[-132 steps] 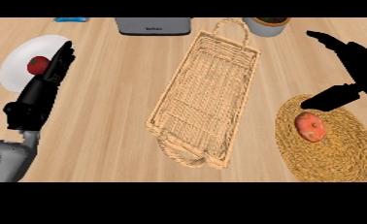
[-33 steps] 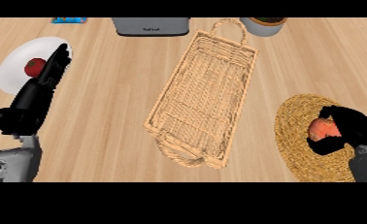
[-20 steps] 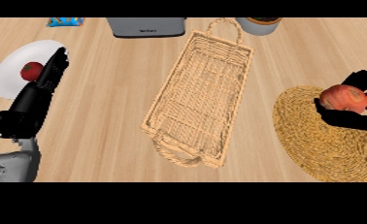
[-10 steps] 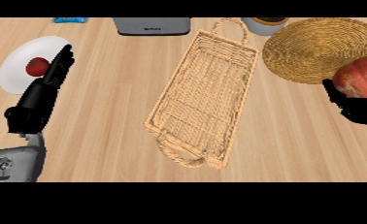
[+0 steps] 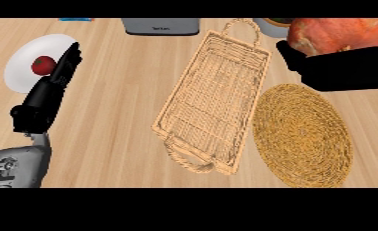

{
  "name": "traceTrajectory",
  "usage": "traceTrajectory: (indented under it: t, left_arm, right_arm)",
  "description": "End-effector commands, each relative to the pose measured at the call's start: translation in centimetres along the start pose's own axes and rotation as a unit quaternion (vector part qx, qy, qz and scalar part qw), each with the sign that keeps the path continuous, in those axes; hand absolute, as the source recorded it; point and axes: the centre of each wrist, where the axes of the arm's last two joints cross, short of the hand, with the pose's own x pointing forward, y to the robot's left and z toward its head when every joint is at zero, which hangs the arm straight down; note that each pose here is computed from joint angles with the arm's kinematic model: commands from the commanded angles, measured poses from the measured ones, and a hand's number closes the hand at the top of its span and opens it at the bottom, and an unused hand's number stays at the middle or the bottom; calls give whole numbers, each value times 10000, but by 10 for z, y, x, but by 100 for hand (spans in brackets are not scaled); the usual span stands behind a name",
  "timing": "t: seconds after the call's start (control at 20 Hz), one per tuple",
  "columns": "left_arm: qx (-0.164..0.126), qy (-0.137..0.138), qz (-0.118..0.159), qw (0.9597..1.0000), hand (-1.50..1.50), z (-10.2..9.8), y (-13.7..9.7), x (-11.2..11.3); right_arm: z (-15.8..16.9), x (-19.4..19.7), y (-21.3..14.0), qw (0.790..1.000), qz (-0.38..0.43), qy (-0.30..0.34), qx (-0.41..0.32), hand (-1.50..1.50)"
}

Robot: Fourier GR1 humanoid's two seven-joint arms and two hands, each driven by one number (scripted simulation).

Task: Pick the squash from the placemat and place it in the basket

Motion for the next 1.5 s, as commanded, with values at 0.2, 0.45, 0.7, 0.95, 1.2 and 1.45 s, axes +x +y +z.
traceTrajectory:
  t: [0.2,0.45,0.7,0.95,1.2,1.45]
  left_arm:
    - [-68,-16,39,10000,0,0,5,-1]
    - [43,-15,9,10000,0,6,14,4]
    - [30,-39,26,10000,0,0,5,15]
    - [17,42,8,10000,0,7,-7,3]
    - [79,-6,-26,10000,0,14,13,-7]
    - [66,25,-80,9999,0,12,-1,2]
  right_arm:
    - [-32,39,47,9965,53,437,709,150]
    - [-54,50,61,9900,257,731,1180,150]
    - [-48,48,98,9778,992,1231,1375,150]
    - [-60,33,92,9616,1972,1288,1405,150]
    - [-58,38,102,9486,2358,1130,1785,150]
    - [-59,43,109,9521,1649,1201,2279,-150]
